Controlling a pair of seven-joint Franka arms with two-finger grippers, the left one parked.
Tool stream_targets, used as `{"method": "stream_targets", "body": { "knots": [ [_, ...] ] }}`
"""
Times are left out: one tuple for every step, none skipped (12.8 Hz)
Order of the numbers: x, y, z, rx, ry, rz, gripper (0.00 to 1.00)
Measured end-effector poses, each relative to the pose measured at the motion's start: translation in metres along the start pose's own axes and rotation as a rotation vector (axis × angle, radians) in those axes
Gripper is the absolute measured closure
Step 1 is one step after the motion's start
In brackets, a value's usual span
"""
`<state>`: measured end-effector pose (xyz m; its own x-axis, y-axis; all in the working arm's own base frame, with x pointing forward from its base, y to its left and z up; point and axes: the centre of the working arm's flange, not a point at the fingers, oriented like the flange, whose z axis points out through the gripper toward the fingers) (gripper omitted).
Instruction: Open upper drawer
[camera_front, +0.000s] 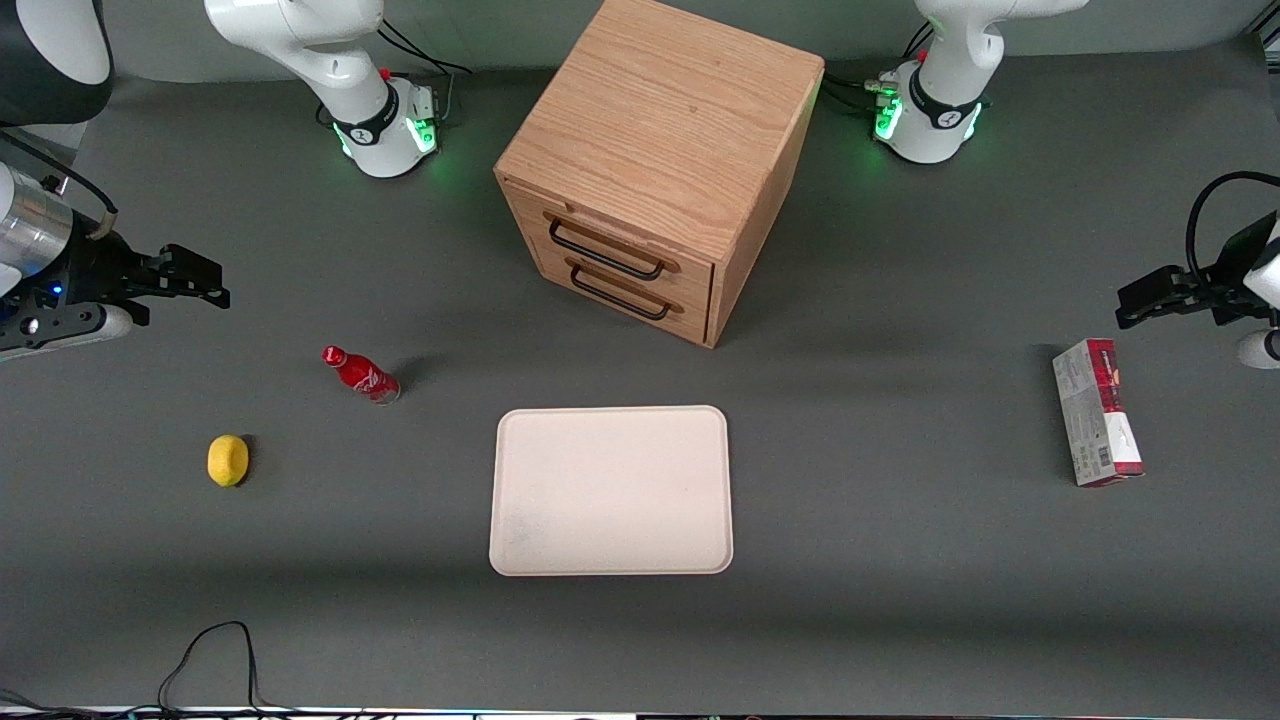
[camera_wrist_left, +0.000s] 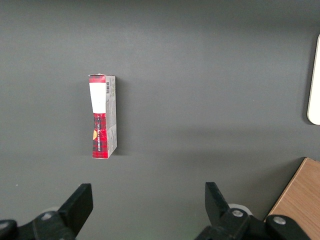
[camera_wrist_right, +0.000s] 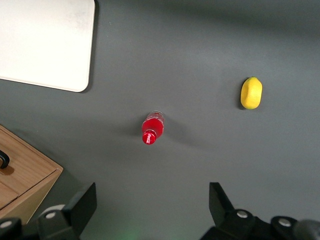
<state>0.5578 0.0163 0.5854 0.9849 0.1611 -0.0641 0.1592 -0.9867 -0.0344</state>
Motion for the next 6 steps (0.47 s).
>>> {"method": "stream_targets", "body": {
  "knots": [
    [0.0, 0.0001, 0.0, 0.0, 0.0, 0.0, 0.0],
    [-0.0001, 0.0006, 0.0, 0.0, 0.0, 0.001, 0.0],
    [-0.0002, 0.0013, 0.0, 0.0, 0.0, 0.0, 0.0],
    [-0.0003, 0.0019, 0.0, 0.0, 0.0, -0.008, 0.0],
    [-0.0003, 0.0024, -0.0001, 0.0, 0.0, -0.021, 0.0],
    [-0.0004, 0.0028, -0.0004, 0.0, 0.001, -0.031, 0.0]
  ]
}}
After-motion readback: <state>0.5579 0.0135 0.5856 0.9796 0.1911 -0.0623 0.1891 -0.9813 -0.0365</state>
